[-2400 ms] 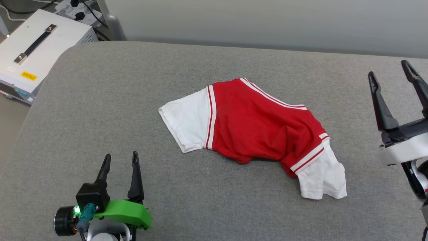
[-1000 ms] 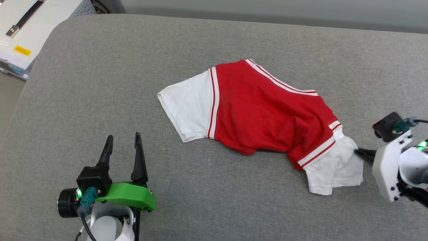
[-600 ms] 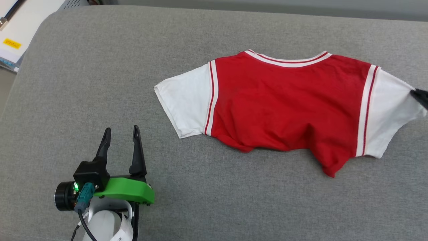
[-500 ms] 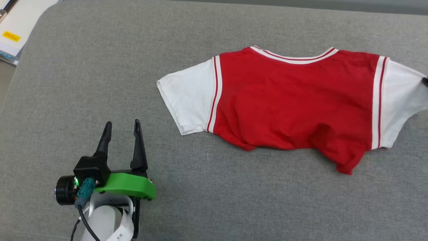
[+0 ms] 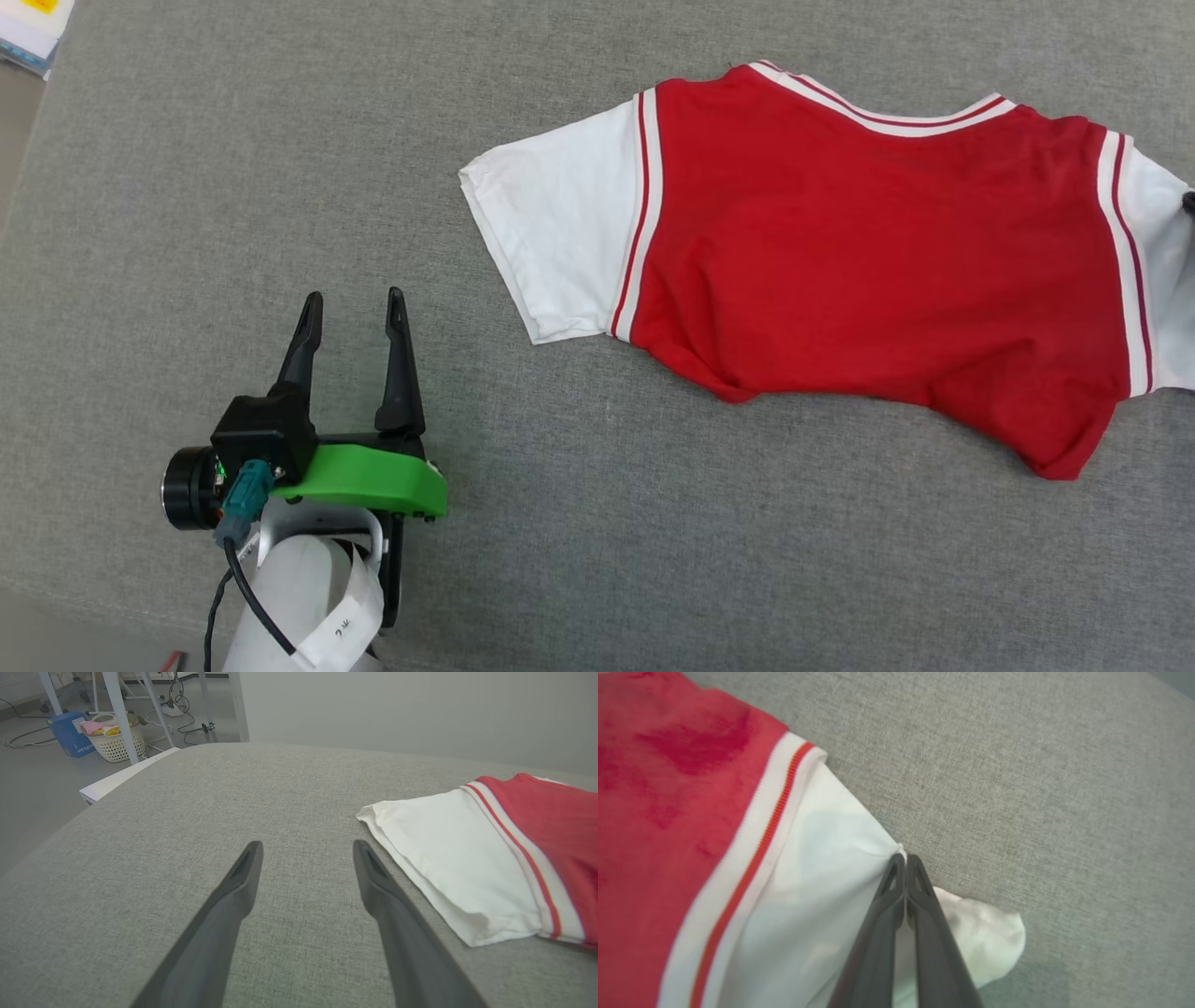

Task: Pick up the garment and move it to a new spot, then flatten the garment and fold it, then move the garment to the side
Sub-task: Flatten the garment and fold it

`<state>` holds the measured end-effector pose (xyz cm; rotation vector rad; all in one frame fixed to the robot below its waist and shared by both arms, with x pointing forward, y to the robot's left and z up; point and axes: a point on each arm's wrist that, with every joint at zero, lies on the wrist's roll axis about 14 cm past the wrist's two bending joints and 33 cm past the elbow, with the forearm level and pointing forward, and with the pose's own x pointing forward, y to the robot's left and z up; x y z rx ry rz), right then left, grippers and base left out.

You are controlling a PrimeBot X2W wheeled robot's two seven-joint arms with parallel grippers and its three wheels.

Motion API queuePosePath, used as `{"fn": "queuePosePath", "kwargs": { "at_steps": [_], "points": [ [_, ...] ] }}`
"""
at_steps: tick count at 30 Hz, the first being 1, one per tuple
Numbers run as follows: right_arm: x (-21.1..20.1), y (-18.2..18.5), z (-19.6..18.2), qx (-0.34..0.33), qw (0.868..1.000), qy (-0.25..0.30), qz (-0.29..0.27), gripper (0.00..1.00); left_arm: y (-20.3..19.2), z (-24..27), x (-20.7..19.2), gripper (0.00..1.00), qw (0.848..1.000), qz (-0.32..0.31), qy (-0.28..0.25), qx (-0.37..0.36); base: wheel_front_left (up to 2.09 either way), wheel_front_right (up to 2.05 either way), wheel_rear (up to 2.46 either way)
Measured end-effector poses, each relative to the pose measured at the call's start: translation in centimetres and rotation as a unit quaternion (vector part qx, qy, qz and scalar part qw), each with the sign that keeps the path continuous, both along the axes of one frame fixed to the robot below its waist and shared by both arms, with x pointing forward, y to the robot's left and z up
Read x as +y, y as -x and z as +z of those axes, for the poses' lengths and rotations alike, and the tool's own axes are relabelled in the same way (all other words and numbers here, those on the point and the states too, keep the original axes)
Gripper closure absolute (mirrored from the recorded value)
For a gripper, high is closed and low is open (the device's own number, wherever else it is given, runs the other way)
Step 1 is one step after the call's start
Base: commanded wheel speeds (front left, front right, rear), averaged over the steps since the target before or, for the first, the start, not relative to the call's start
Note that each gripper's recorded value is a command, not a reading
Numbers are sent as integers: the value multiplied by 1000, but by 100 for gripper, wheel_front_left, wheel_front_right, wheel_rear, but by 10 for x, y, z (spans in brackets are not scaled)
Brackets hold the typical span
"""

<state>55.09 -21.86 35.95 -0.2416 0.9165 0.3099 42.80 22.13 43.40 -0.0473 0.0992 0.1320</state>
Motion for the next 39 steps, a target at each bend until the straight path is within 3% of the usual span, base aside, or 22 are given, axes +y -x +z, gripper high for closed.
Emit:
{"fn": "queuePosePath", "kwargs": {
  "at_steps": [3,4,5,12,19,25,30,34,39],
  "points": [
    [2,-4,-1,-13,1000,-10,-8,100,3,1,5,0,1000,8,-3,0,0,0,0],
    [4,-6,2,-25,999,-18,-9,20,3,3,7,0,1000,10,-3,-2,0,0,0],
    [6,-8,6,-39,999,-26,-9,0,4,5,9,0,1000,14,-4,-5,0,0,0],
    [18,-10,53,-174,982,-73,8,0,8,32,21,0,999,21,-14,-39,0,0,0],
    [15,-6,129,-353,928,-121,-1,0,-2,61,22,0,996,-8,-36,-79,0,0,0],
    [16,17,158,-426,893,-143,-18,0,-23,87,7,0,991,-48,-42,-116,0,0,0],
    [16,43,170,-462,873,-154,-39,0,-49,101,-3,0,987,-91,-58,-117,0,0,0],
    [14,69,160,-465,870,-154,-61,0,-75,122,-12,0,983,-122,-73,-114,0,0,0],
    [16,94,138,-451,874,-157,-87,0,-105,123,-28,0,982,-165,-75,-46,0,0,0]
  ]
}}
